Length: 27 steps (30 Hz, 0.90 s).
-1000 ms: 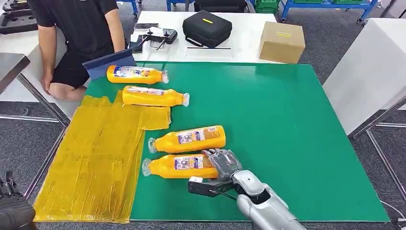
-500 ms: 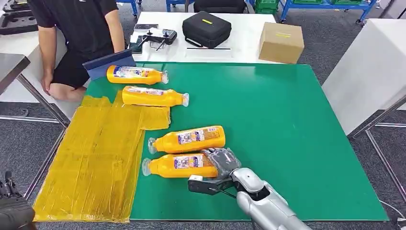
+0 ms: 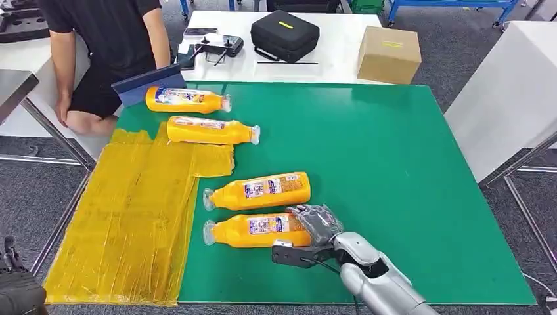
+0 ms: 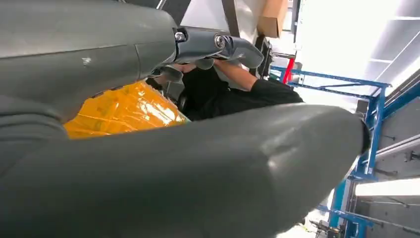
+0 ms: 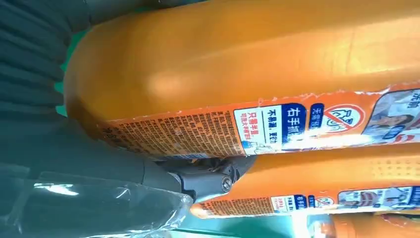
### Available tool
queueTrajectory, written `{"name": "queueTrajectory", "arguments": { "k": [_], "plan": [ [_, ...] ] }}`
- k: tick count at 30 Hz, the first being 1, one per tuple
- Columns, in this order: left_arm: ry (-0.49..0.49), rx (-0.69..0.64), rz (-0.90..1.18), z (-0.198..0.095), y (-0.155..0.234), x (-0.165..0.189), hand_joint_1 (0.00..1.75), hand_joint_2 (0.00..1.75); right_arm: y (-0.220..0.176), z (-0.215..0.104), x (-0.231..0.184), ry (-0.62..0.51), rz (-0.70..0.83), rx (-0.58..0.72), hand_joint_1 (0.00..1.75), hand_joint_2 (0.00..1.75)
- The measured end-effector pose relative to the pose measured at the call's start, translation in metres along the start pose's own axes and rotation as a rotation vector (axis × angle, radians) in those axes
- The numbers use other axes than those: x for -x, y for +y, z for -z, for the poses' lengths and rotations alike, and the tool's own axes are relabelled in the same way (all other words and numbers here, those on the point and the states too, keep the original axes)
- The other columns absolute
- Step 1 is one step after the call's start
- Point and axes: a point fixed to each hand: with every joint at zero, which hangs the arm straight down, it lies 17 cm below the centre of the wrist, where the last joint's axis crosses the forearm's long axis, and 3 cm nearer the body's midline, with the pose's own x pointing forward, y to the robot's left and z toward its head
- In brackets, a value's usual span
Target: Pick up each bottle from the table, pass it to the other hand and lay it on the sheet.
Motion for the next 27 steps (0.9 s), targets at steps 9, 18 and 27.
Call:
{"name": "queueTrajectory", "arguments": {
  "k": [9, 18, 27],
  "plan": [
    [-0.003, 0.007, -0.002, 0.000, -0.001, 0.000, 0.00, 0.00, -0.049, -0.007, -0.023, -0.105, 0.115, 0.101, 1.75, 1.75],
    [-0.034, -0.009, -0.017, 0.008, -0.002, -0.001, 0.00, 0.00, -0.157, -0.028, -0.059, -0.263, 0.211, 0.302, 1.75, 1.75],
    [-0.030, -0.005, -0.017, 0.010, -0.004, 0.002, 0.00, 0.00, -0.176, -0.035, -0.063, -0.280, 0.209, 0.348, 1.75, 1.75]
  ]
}}
